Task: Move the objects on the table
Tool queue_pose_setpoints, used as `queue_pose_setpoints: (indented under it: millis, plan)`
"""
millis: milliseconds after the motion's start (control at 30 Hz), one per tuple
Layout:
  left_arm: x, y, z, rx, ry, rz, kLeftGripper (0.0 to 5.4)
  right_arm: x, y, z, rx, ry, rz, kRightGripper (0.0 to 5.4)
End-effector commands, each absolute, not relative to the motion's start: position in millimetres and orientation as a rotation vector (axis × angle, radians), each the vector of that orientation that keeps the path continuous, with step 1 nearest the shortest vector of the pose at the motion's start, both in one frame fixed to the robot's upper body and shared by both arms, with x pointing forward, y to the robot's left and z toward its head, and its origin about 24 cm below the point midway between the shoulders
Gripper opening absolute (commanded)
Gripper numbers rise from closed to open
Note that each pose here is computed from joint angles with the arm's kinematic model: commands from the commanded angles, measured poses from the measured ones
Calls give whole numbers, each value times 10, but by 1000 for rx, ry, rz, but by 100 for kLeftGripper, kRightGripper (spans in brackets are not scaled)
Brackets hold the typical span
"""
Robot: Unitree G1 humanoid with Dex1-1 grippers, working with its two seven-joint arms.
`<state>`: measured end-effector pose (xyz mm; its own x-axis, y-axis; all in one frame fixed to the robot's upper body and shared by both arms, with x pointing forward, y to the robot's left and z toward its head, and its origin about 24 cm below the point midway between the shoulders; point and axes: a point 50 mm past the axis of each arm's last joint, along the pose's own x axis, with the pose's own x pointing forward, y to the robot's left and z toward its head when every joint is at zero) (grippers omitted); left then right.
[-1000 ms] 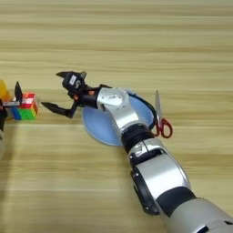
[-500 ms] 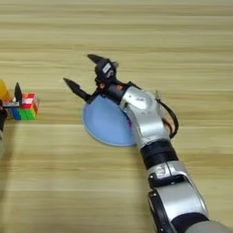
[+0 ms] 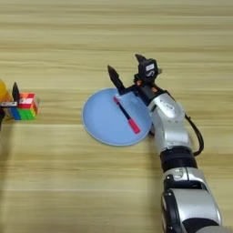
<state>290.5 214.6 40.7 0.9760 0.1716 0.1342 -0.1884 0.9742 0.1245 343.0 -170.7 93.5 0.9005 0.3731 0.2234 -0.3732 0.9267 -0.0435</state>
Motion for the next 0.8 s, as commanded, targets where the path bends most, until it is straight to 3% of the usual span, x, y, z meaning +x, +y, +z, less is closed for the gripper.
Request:
queue_pose_setpoints:
  millis: [33, 233, 567, 800]
  plan:
    - [2942, 2153, 439, 143, -136, 178, 538, 3534, -1986, 948, -18, -213, 167, 540]
    - [2953, 2152, 435, 141, -138, 176, 538, 3585, -2351, 866, -78, -150, -110, 540]
    - [2960, 2152, 440, 135, -142, 169, 538, 3557, -2548, 844, -137, -138, -260, 540]
    - [2958, 2147, 447, 133, -153, 146, 465, 3563, -2531, 804, -128, -121, -254, 540]
